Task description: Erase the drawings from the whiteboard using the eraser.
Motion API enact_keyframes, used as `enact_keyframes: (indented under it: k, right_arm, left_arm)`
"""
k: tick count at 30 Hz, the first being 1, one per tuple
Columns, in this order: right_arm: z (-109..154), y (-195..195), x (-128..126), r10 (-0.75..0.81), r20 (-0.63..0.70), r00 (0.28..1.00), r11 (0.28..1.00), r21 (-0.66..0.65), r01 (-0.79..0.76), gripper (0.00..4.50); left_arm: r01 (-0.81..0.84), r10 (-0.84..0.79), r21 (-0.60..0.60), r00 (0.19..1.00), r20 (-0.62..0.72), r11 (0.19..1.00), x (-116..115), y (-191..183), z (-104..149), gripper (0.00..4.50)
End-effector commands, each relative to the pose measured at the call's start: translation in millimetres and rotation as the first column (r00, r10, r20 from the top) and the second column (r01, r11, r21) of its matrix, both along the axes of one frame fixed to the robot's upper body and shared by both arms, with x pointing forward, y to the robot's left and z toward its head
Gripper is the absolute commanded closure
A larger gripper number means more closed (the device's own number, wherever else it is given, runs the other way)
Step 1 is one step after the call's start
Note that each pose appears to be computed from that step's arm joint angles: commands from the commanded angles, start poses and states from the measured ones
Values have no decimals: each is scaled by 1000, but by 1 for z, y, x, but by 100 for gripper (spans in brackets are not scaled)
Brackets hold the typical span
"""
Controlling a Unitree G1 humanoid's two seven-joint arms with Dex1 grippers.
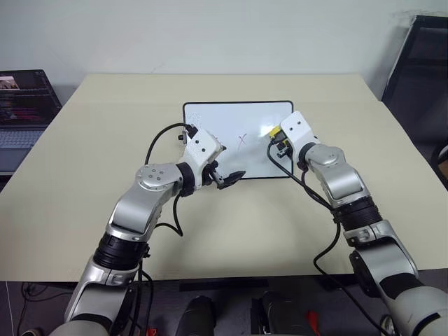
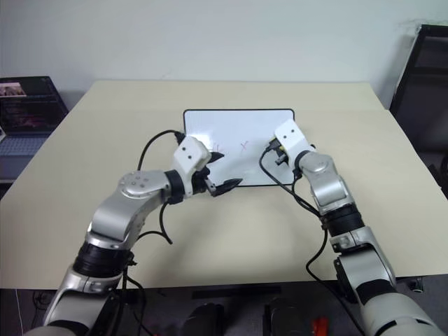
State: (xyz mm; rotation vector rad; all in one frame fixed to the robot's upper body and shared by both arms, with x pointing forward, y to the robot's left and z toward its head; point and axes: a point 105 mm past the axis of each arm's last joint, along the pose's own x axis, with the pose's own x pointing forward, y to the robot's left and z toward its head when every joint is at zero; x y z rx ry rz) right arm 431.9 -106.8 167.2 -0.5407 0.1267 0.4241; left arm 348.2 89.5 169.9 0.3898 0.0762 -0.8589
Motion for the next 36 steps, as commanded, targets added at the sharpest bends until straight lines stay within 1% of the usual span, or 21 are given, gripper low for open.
enact_keyframes:
  k: [1,2,5,7,10,13,18,21,24,27,28,30,32,36]
  right_arm:
    - [-14,10,-16,89,-63,994,995,-30,-91,328]
    - [-15,10,-17,89,-60,994,995,-28,-91,328]
    - [-2,0,-13,23,15,1000,1000,13,-23,328]
    - [10,-4,-13,-1,52,999,997,80,-3,328]
    - [24,-5,-19,1,116,993,983,180,-22,328]
    - [26,0,-35,62,142,988,955,279,-100,328]
    - [19,2,-62,128,176,976,925,333,-181,328]
    - [17,1,-75,162,197,967,916,336,-221,328]
    - [12,-3,-82,159,209,965,908,353,-226,328]
    - [10,-3,-87,174,222,959,901,356,-246,328]
    - [7,-3,-89,185,224,957,902,348,-256,328]
    - [-5,-3,-92,222,211,952,916,290,-278,328]
    - [-8,-2,-90,234,208,950,924,255,-283,328]
    - [7,5,-80,227,250,941,922,256,-290,328]
  left_arm:
    - [3,-2,-6,999,49,1000,-1,1,9,0]
    - [-3,4,-8,999,50,1000,0,2,9,0]
    - [-43,45,-25,997,66,999,4,5,9,0]
    - [-63,66,-37,995,68,997,6,7,10,0]
    - [-100,104,-58,993,64,993,6,13,10,0]
    - [-192,199,-103,978,58,976,8,26,9,0]
    - [-351,363,-161,930,51,922,3,49,2,0]
    - [-401,418,-161,904,90,902,-2,57,0,0]
    - [-475,491,-181,869,55,861,-5,68,-8,0]
    - [-498,513,-182,858,40,848,-8,71,-12,0]
    - [-506,520,-182,853,38,843,-9,73,-14,0]
    - [-515,529,-178,847,42,839,-11,76,-14,0]
    - [-514,528,-173,848,50,840,-10,76,-13,0]
    - [-475,489,-157,870,64,866,-6,70,-6,0]
